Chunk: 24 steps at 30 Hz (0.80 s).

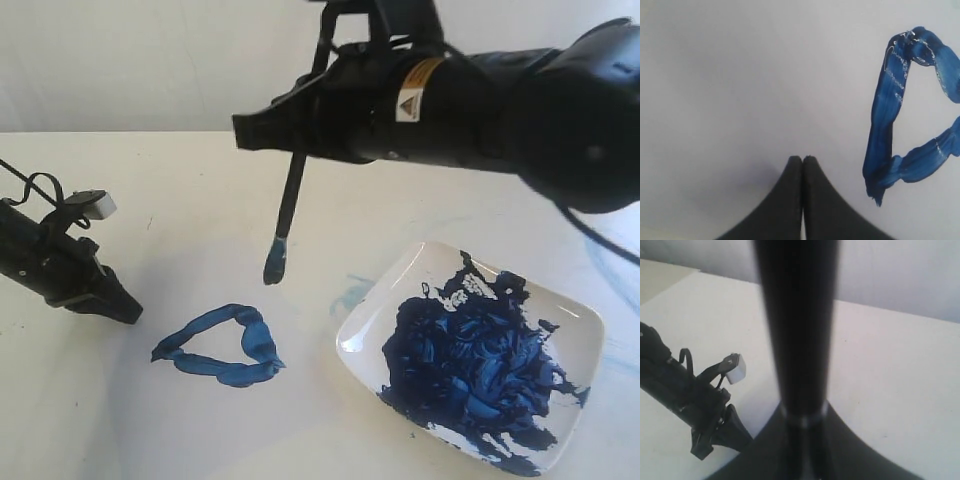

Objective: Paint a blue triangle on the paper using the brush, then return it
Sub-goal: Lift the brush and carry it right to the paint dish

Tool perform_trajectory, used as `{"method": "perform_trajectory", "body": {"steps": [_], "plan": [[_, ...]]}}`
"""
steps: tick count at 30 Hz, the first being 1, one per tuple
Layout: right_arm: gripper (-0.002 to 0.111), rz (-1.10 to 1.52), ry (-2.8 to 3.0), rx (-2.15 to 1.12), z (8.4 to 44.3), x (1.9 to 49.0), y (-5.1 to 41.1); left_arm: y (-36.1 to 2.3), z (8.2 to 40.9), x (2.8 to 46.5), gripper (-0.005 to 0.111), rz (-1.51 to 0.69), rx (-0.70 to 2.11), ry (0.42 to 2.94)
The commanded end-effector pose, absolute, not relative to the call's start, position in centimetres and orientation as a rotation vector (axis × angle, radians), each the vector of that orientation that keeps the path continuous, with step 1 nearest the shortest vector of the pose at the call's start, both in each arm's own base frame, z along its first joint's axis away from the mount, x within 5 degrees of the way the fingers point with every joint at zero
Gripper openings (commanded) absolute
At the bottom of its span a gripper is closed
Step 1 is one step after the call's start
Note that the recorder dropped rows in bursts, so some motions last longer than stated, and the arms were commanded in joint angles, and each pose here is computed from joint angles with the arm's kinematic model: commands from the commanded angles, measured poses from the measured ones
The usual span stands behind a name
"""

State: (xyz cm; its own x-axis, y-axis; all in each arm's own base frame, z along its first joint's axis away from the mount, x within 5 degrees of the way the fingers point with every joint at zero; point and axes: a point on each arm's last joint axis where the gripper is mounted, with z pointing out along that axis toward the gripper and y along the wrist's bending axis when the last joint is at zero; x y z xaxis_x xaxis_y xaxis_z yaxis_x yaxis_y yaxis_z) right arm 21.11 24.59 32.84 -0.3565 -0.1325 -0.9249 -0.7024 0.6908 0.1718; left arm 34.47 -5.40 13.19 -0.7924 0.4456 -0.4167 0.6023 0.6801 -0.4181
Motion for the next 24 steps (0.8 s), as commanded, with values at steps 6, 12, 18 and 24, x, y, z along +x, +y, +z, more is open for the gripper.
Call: {"method": "perform_trajectory", "body": {"steps": [6,12,18,24], "plan": [[0.000,0.562,1.900,-0.530,36.0,21.5,18.7,-5.5,19.4,33.6,0.000,-0.734,0.841,2.453],[0.000,0.481,1.961,-0.445,36.9,21.4,15.4,-5.3,27.2,30.3,0.000,-0.587,0.862,2.311],[0.000,0.419,2.027,-0.347,37.3,21.3,12.7,-4.8,31.7,24.1,0.000,-0.434,0.831,2.216],[0.000,0.357,2.120,-0.228,36.8,21.8,10.6,-4.2,32.6,17.7,0.000,-0.329,0.763,2.183]]}}
